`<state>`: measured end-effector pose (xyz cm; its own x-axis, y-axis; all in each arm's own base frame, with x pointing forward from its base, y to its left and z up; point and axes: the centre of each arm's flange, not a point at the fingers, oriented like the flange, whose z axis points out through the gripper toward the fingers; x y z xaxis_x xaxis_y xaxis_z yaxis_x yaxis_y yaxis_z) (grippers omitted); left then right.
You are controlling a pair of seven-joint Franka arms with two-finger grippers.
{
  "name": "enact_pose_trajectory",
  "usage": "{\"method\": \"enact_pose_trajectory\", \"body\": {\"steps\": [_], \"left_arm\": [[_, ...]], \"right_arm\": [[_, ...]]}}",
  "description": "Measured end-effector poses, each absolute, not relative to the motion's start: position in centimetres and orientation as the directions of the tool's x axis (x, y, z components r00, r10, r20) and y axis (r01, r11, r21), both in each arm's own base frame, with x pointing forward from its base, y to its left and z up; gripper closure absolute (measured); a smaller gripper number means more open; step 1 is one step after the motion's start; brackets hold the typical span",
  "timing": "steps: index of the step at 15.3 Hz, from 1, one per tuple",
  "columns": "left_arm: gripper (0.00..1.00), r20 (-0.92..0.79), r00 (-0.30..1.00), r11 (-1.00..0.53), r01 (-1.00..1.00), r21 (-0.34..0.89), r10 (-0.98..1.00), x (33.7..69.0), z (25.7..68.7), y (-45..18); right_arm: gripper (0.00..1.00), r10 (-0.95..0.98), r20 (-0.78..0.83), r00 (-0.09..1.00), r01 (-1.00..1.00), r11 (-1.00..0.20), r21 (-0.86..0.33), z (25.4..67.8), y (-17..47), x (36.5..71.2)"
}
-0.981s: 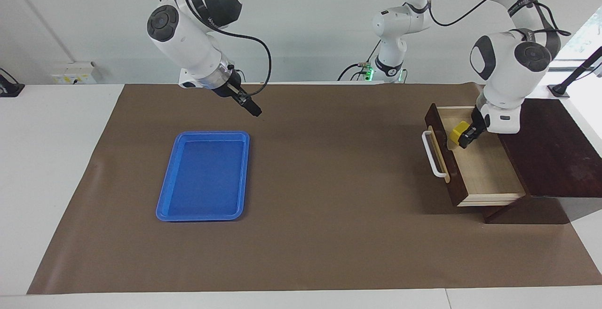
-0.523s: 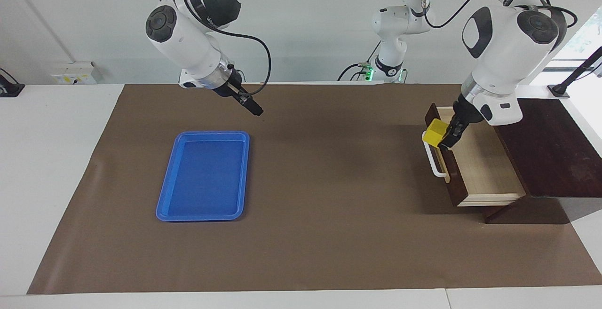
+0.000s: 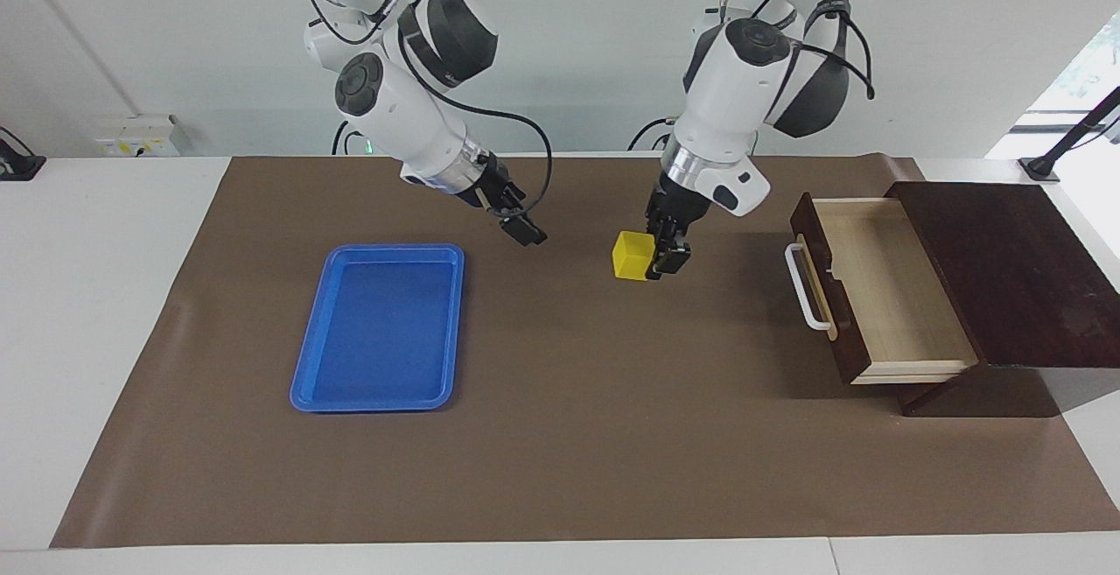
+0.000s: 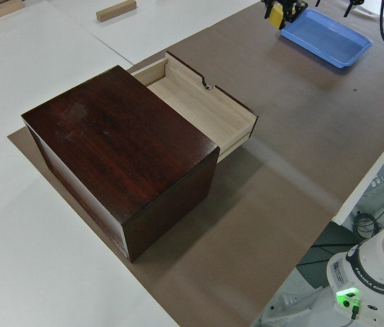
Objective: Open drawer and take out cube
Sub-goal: 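Lift the cube with the left gripper toward the right gripper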
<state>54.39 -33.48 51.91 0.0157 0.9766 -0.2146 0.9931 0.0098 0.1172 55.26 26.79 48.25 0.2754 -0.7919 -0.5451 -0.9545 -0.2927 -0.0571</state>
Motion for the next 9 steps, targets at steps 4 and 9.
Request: {"method": "enact_pose_trajectory", "body": {"steps": [4, 9], "left_arm": [[0.45, -0.221, -0.121, 0.14, 0.988, 0.071, 0.968, 52.0, 48.2, -35.5], [0.45, -0.226, -0.154, 0.174, 0.982, 0.07, 0.962, 50.4, 47.3, -35.4]], "right_arm": [[0.0, -0.783, -0.587, 0.207, -0.976, -0.205, -0.071, 47.2, 27.4, 56.3], [0.0, -0.798, -0.57, 0.197, -0.98, -0.179, -0.087, 44.0, 29.0, 57.0]]}}
